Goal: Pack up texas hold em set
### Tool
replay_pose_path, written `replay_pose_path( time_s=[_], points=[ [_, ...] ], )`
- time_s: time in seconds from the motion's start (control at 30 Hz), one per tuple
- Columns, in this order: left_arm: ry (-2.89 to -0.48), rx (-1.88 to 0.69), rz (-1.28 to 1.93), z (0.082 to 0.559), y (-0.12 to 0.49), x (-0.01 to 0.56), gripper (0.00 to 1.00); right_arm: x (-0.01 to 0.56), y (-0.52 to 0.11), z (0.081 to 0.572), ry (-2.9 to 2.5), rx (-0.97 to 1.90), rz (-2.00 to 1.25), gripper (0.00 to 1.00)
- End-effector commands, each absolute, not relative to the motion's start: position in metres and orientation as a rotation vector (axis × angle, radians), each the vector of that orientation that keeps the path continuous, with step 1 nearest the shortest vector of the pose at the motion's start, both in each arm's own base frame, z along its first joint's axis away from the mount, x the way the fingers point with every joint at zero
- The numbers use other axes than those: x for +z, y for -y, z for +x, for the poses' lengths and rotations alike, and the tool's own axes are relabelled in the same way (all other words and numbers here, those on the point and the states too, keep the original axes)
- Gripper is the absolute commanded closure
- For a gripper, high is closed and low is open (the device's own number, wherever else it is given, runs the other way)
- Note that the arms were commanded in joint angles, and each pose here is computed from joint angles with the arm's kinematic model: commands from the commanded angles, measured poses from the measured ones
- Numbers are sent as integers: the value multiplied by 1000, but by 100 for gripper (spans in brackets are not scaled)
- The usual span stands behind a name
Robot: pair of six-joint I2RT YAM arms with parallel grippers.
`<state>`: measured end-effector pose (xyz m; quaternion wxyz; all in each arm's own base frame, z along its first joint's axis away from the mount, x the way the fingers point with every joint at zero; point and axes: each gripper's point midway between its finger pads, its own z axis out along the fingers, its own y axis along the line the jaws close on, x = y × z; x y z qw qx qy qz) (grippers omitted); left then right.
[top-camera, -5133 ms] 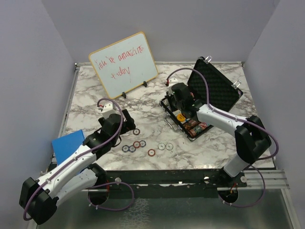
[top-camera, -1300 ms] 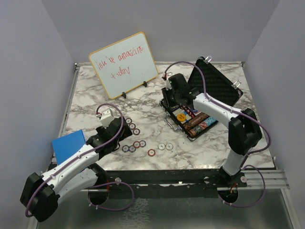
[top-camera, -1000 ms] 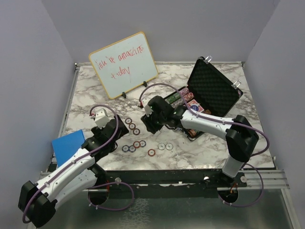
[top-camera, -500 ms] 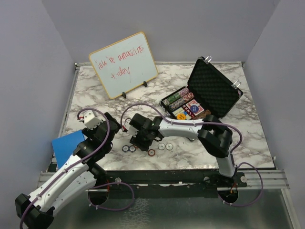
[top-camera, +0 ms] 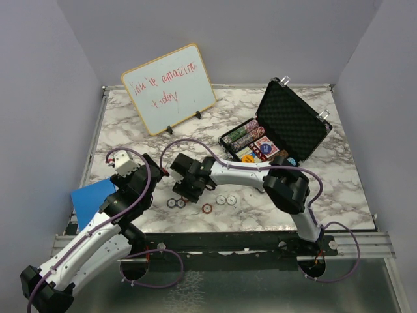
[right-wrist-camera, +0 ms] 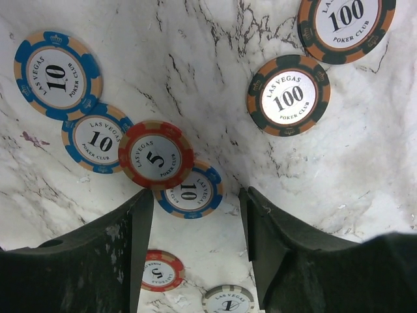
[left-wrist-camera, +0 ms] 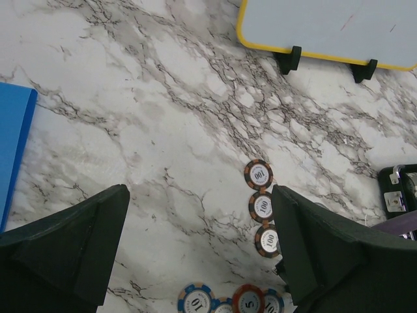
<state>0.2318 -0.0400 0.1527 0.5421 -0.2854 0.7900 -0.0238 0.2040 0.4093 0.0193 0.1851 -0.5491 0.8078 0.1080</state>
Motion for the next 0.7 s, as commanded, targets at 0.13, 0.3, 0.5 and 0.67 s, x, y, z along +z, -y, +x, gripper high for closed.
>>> replay_pose_path(
  time_s=[0.13,0.3,0.5,0.67],
  points=[
    [-1839,-48,-688,231,34,166,1,-3,-392,209,-2348,138,-1515,57],
    [-1848,-60,-683,231,36,164,1,1,-387,216,-2375,91,-1424,66],
    [-1851,-65,-685,230,36,163,1,13,-362,234,-2458,34,-1236,67],
    [-1847,-71,-687,229,36,165,1,22,-336,242,-2515,51,-1127,67]
  ],
)
